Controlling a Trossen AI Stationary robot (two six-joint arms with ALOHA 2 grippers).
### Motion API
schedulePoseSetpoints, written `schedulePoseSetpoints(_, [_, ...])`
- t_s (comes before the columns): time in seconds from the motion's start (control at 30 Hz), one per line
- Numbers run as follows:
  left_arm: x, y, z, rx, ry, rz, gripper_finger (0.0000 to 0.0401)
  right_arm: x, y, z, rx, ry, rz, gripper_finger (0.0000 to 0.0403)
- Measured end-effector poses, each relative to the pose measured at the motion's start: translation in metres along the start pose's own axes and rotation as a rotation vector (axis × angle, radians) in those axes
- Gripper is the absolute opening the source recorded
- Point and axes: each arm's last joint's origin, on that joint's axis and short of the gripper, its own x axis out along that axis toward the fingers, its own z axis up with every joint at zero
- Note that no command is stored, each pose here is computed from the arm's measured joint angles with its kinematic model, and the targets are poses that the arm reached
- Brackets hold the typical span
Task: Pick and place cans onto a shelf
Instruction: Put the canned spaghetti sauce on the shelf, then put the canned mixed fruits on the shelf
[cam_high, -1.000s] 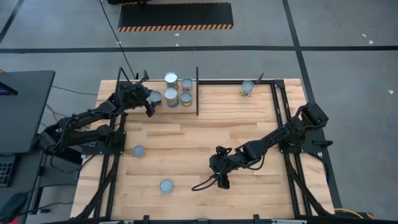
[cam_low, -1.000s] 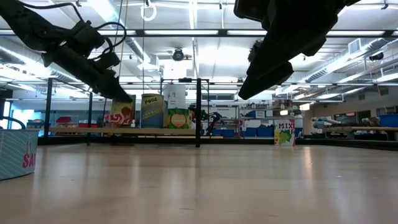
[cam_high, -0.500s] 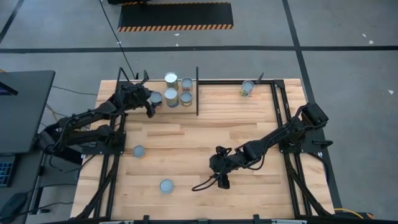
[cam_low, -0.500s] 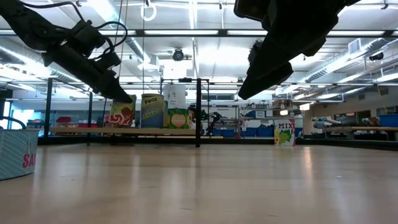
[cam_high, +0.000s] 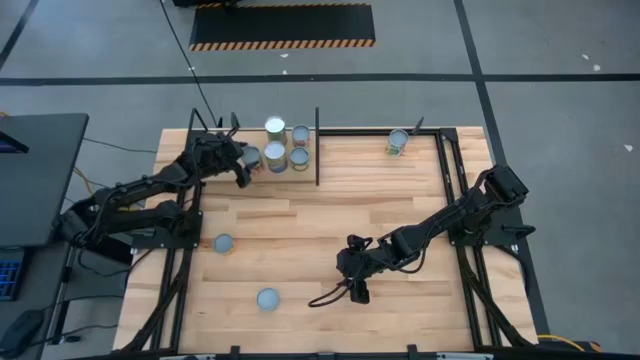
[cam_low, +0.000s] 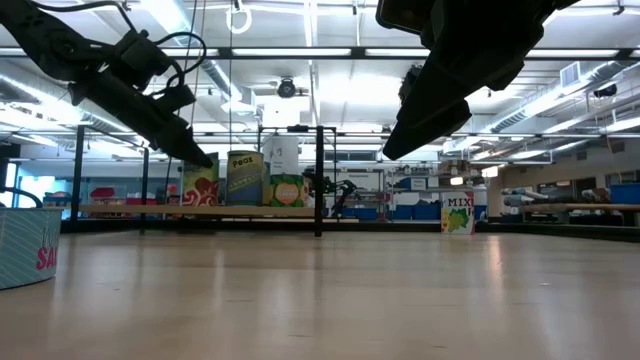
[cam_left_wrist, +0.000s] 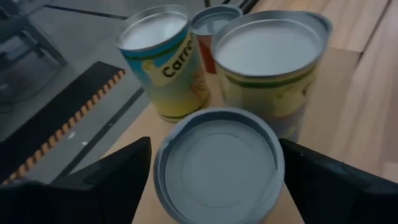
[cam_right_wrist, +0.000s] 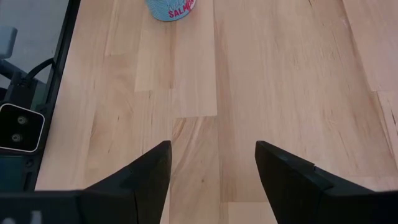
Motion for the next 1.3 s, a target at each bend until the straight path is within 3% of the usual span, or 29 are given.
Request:
schedulePoseSetpoints(0.8, [-0.002,0.004,0.006,-0.006,-0.051,0.079,0.0348,-0.001,0.000,0.000,-0.028,0.003,-0.002,0.0239])
schedulePoseSetpoints(0.97, [-0.013,0.002,0.015,-0.007,-0.121,0.082,0.0348,-0.022,-0.006,0.009,-0.086,-0.019,-0.012,0.0239])
schedulePoseSetpoints(1.1, [-0.030,0.004,0.035,-0.058,-0.213,0.079,0.0348,-0.052,-0.020,0.021,-0.124,-0.081,-0.124,0.0239])
schedulePoseSetpoints(1.2, [-0.046,0.003,0.053,-0.148,-0.289,0.047,0.0348,-0.078,-0.039,0.031,-0.135,-0.169,-0.310,0.0241])
schedulePoseSetpoints(1.3, [-0.060,-0.002,0.066,-0.247,-0.354,-0.080,0.0348,-0.100,-0.070,0.034,-0.078,-0.235,-0.515,0.0245])
